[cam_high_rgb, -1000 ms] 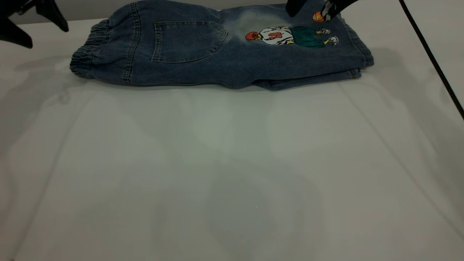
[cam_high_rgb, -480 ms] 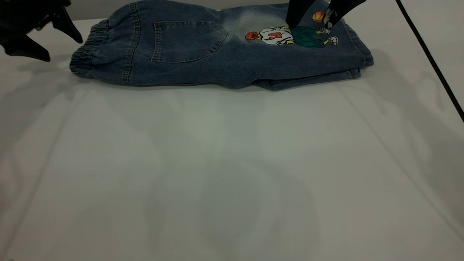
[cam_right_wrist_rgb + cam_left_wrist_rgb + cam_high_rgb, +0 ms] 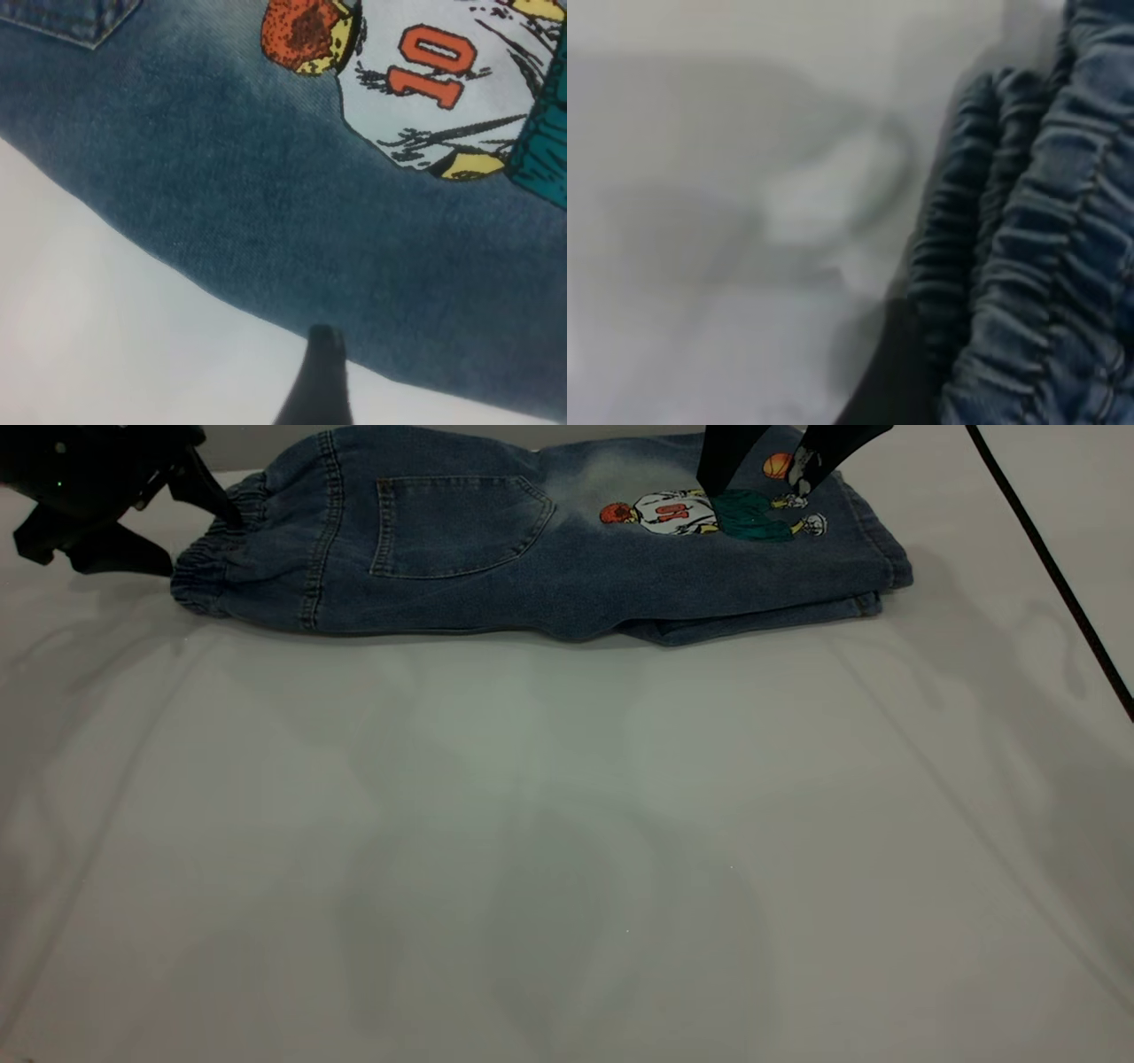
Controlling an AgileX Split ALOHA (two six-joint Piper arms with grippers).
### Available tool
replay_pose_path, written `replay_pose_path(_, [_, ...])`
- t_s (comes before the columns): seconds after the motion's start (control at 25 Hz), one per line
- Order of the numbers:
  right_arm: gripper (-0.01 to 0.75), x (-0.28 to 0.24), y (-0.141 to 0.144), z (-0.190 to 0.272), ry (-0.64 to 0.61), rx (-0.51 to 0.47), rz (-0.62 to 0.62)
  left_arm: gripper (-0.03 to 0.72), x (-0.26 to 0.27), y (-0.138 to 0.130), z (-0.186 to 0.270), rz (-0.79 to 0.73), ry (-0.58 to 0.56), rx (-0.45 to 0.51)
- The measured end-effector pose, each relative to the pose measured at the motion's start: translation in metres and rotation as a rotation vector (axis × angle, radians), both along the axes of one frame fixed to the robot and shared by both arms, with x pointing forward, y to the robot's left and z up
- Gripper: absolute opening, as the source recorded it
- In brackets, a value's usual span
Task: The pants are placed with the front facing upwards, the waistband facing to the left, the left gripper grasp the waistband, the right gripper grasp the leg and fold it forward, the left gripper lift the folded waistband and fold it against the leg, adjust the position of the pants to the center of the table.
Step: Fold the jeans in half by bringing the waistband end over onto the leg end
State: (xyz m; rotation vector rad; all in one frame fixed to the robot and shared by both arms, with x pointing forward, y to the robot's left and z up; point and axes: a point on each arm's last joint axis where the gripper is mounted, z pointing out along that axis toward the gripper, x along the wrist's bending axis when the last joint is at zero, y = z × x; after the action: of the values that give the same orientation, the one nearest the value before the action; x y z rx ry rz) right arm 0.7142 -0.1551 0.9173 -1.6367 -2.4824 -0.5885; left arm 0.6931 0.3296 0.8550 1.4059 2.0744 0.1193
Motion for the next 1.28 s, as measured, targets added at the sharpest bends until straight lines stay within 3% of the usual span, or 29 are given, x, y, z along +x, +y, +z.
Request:
replay_pose_path(0.4, [0.578, 0.0, 0.0, 0.0, 0.0, 0.0, 0.001, 0.591, -0.001, 0.0, -0.021, 0.025, 0.036, -0.018])
replay_pose_path(0.56, [0.578, 0.0, 0.0, 0.0, -0.003, 0.0, 0.001, 0.551, 0.0, -0.001, -0.021, 0.02, 0.023, -0.028])
replay_pose_path(0.72, [0.578, 0.001, 0.0, 0.0, -0.006, 0.0, 0.0, 0.438, 0.002, -0.002, -0.02, 0.023, -0.005, -0.032])
replay_pose_path(1.08, [0.568, 0.001, 0.003, 0.001, -0.006, 0.038, -0.014, 0.086, 0.003, -0.002, -0.019, 0.012, -0.023, -0.031])
replay_pose_path(1.28, [0.568, 0.0, 0.016, 0.004, -0.018, 0.108, -0.001, 0.039, 0.004, -0.004, -0.018, 0.011, -0.034, -0.055])
